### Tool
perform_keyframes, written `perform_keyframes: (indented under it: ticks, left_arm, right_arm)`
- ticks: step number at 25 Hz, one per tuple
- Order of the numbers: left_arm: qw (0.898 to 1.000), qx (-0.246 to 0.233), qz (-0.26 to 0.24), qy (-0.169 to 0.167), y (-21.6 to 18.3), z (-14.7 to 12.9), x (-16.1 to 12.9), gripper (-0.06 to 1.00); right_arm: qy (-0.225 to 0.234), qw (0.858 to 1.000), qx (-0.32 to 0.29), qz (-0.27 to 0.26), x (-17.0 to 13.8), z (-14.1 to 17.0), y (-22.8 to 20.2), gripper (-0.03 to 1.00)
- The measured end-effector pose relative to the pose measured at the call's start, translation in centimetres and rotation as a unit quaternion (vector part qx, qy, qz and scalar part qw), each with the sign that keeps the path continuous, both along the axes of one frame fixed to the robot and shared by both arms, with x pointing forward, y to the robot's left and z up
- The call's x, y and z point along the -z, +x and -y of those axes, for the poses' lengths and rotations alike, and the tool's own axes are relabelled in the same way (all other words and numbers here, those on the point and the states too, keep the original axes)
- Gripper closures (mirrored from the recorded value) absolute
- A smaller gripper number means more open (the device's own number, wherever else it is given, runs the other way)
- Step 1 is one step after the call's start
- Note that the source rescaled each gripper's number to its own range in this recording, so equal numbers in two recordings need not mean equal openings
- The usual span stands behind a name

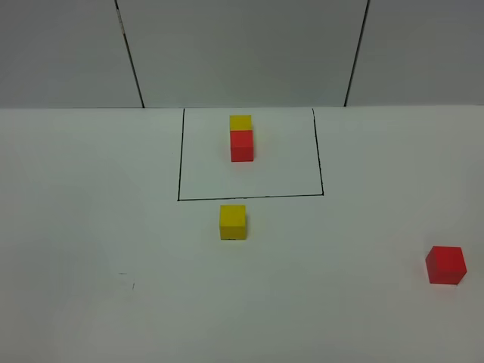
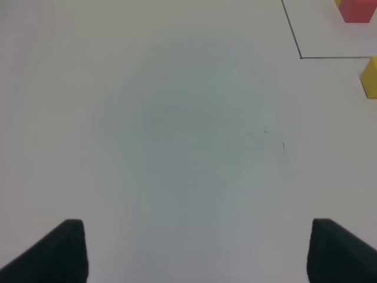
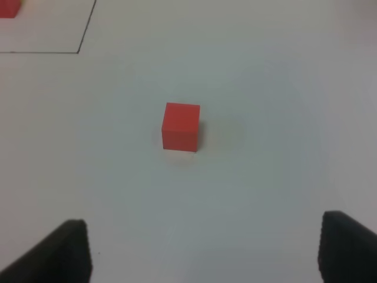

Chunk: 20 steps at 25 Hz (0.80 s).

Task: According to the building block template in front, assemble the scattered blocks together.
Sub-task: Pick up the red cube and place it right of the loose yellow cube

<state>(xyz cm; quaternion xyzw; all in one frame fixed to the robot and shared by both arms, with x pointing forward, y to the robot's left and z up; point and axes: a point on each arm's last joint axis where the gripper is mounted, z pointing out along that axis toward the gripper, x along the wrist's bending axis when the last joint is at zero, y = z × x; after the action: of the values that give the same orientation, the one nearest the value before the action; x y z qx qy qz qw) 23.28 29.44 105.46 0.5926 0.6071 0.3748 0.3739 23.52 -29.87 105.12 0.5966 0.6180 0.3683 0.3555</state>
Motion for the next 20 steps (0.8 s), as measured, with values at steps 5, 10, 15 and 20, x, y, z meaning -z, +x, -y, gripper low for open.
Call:
perform_keyframes:
  ticks: [5,10,15,20]
  left_arm:
    - [1.000,0.000,0.000,0.000,0.00,0.00,0.00,0.18]
    - [1.000,0.000,0.000,0.000,0.00,0.00,0.00,0.18]
    - [1.000,0.000,0.000,0.000,0.00,0.00,0.00,0.18]
    - [1.000,0.000,0.000,0.000,0.00,0.00,0.00,0.18]
  right_arm:
    - [0.000,1.000,0.000,0.000,0.00,0.00,0.00,0.35]
    - [0.000,1.000,0.000,0.000,0.00,0.00,0.00,0.35]
    - [0.000,1.000,0.000,0.000,0.00,0.00,0.00,0.35]
    - [0.000,1.000,0.000,0.000,0.00,0.00,0.00,0.35]
